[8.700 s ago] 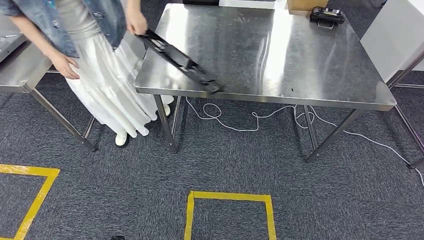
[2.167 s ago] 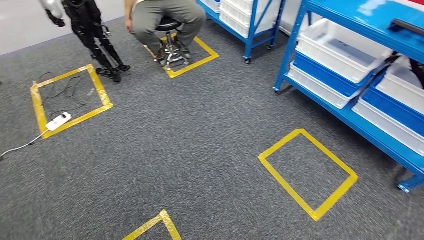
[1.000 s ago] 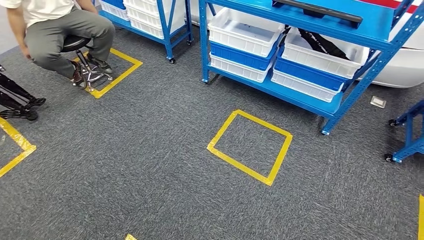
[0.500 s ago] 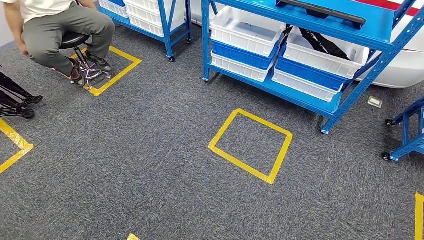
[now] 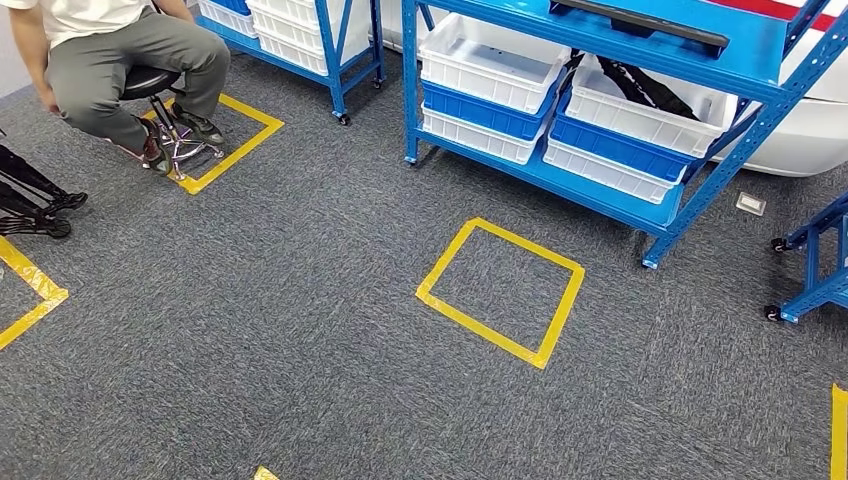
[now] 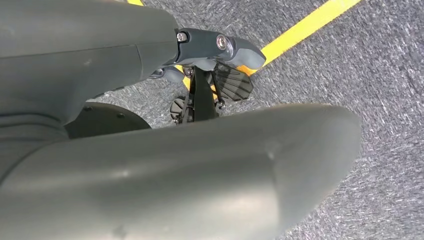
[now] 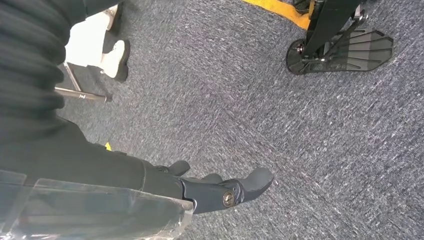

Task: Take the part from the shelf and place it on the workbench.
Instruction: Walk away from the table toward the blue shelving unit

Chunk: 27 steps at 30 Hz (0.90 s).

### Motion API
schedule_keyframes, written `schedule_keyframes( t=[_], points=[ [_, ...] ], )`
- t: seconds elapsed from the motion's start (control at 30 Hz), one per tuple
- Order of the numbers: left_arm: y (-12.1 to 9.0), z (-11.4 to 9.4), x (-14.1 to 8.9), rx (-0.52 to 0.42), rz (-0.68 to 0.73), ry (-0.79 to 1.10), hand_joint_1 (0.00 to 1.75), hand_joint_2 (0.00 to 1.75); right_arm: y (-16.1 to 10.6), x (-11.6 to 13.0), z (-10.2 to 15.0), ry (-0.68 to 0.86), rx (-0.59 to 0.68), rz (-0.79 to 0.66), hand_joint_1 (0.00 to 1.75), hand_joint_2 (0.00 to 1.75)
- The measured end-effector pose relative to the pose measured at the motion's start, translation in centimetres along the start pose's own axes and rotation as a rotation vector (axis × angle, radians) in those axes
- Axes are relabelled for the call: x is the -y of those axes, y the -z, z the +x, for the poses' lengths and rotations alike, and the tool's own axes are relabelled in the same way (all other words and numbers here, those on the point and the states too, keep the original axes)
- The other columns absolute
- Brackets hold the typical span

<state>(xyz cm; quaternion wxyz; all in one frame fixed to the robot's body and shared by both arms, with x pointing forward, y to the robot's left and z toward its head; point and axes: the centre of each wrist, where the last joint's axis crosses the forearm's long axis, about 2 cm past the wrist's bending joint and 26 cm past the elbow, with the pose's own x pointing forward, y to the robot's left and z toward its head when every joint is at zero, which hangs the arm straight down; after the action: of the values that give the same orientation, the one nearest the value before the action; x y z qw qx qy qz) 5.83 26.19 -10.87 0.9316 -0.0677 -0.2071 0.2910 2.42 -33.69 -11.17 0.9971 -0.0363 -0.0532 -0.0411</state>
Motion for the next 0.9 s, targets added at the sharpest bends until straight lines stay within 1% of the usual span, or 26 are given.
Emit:
schedule_keyframes(
  t=[0.5, 0.7, 0.9],
  points=[
    [0.0, -0.14, 0.26, 0.008, 0.008, 0.023, 0.0, 0.0, 0.0, -0.1, 0.1, -0.013, -0.002, 0.001, 0.0, 1.75],
    [0.01, -0.13, 0.34, 0.011, -0.009, 0.021, 0.0, 0.0, 0.0, -0.09, 0.06, -0.019, -0.003, 0.005, 0.0, 1.75],
    [-0.03, -0.22, 0.19, 0.011, 0.008, 0.026, 0.0, 0.0, 0.0, -0.27, 0.06, -0.021, -0.003, 0.014, 0.0, 1.75]
  ],
)
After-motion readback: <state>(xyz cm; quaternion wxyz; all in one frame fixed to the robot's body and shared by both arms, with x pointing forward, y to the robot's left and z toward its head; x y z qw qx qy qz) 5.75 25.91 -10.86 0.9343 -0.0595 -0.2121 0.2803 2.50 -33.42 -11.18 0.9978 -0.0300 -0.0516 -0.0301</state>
